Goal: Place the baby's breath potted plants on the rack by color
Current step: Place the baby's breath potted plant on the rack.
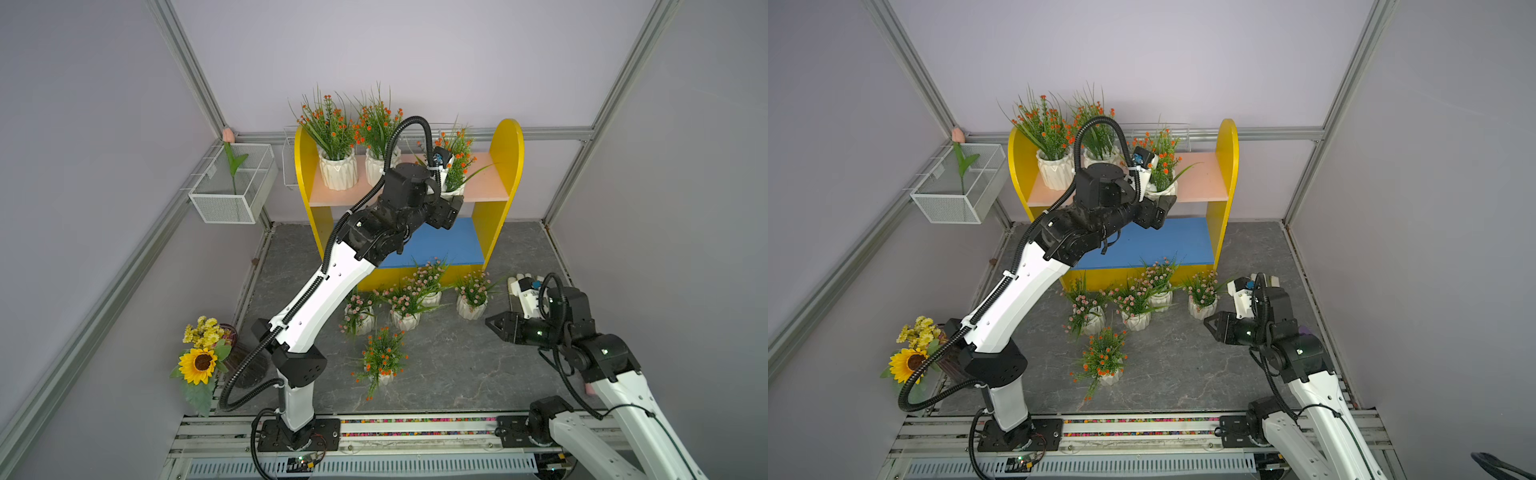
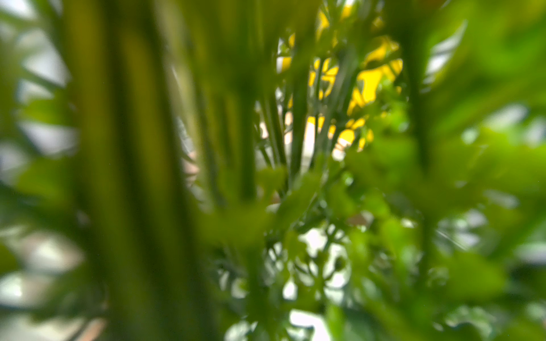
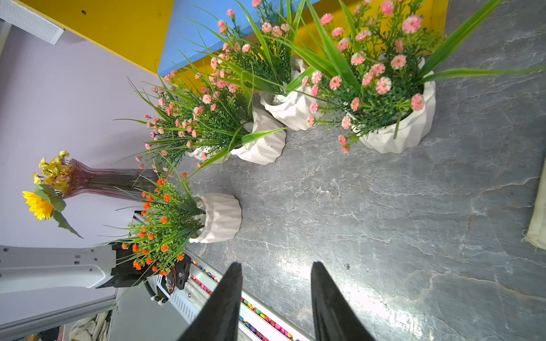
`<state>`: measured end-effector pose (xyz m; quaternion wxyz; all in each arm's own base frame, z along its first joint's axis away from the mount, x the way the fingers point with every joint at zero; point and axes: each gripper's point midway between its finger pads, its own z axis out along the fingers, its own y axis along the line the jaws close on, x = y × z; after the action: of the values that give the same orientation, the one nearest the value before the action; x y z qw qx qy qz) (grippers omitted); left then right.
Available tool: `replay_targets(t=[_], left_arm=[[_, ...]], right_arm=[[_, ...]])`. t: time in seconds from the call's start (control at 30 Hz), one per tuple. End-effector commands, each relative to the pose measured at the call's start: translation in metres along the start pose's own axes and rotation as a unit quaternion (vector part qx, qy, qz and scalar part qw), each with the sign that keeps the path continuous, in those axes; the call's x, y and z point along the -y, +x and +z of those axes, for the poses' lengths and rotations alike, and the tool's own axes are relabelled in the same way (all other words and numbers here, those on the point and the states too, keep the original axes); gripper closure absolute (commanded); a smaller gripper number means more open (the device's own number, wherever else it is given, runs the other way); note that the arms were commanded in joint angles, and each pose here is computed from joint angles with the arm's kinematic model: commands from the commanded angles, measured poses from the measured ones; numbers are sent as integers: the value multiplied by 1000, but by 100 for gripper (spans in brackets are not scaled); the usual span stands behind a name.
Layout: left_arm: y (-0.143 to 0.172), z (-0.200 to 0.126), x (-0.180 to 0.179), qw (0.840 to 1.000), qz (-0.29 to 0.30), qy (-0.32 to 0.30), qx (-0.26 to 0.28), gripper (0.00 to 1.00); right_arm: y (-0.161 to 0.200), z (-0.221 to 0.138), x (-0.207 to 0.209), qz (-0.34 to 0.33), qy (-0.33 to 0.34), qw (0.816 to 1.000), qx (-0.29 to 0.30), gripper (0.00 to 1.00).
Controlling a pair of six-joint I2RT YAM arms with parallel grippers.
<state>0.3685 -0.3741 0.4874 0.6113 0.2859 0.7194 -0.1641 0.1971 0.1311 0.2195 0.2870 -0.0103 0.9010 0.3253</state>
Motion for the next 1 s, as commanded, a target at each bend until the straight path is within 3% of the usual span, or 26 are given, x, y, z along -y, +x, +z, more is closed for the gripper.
replay_targets(t=[0.0, 0.6, 0.97], left_arm=[[-33, -7, -22, 998, -24, -25, 50, 76], [-32, 25, -54, 995, -58, -44, 68, 75], [-16, 47, -60, 995, -65, -53, 53, 59]], right_arm=[[6, 0, 3, 13, 2, 1000, -9, 58], [10, -7, 4, 12, 11, 1000, -5, 58], [10, -8, 5, 11, 14, 1000, -3, 56]])
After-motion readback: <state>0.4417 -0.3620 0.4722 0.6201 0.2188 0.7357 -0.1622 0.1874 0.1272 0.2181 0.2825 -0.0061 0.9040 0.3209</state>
